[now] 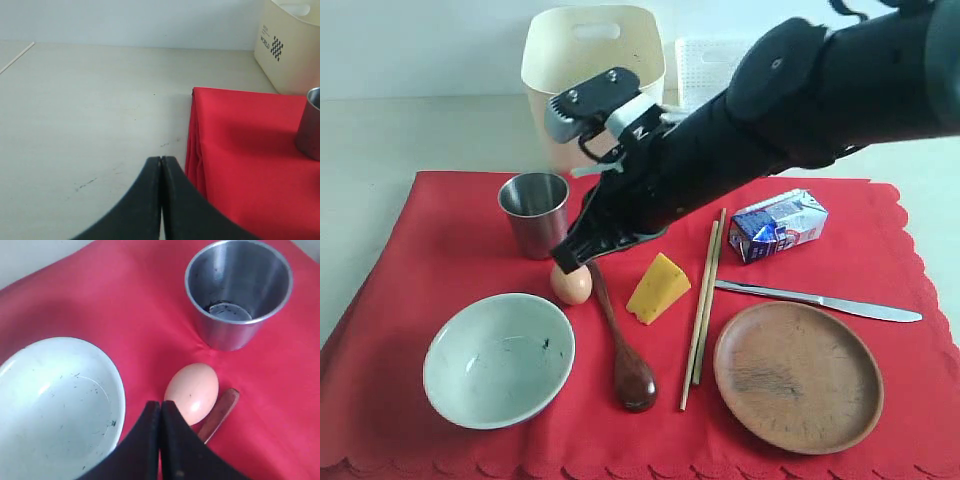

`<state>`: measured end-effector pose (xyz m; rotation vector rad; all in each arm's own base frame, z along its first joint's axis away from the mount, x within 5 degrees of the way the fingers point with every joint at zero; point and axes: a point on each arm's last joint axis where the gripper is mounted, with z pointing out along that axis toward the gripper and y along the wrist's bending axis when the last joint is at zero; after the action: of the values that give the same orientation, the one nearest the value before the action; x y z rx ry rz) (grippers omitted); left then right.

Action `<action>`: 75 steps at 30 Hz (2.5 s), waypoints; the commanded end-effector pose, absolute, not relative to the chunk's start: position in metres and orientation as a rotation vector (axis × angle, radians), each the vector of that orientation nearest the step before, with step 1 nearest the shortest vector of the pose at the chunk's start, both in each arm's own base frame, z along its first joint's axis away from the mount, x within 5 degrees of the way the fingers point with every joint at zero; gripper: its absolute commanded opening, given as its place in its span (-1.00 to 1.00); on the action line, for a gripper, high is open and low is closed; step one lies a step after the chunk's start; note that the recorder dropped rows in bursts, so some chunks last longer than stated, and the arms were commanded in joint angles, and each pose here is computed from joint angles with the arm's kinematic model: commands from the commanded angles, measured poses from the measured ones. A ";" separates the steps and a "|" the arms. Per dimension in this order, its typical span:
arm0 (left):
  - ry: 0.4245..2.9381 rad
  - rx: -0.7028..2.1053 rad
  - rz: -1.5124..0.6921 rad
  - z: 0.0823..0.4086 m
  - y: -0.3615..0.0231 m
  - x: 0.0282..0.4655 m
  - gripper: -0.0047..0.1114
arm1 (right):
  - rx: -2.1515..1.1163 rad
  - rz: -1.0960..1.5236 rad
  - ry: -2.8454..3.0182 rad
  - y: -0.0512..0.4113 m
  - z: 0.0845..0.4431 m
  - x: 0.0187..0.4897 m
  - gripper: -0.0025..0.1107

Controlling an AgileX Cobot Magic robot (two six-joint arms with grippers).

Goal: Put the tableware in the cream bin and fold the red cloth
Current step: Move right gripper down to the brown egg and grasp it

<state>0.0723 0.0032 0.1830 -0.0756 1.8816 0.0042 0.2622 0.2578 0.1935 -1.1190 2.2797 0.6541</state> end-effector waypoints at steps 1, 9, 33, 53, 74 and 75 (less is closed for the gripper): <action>1.882 -0.079 -0.001 0.183 0.003 0.073 -0.90 | -1.166 0.562 2.249 0.271 0.182 0.257 -0.81; 1.882 -0.079 -0.001 0.183 0.003 0.073 -0.90 | -1.210 0.510 2.232 0.289 0.182 0.261 -0.30; 1.882 -0.079 -0.001 0.183 0.003 0.073 -0.90 | -1.107 0.122 2.432 0.325 0.174 0.283 -0.08; 1.882 -0.079 -0.001 0.183 0.003 0.073 -0.90 | -1.036 0.048 2.544 0.333 0.122 0.294 -0.01; 1.882 -0.079 -0.001 0.183 0.003 0.073 -0.90 | -0.956 0.157 2.489 0.332 0.171 0.290 -0.96; 1.882 -0.079 -0.001 0.183 0.003 0.073 -0.90 | -0.954 0.159 2.483 0.331 0.176 0.289 -0.96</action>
<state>0.0723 0.0032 0.1830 -0.0756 1.8816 0.0042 0.2897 0.3322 0.1530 -0.9740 2.5256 0.1257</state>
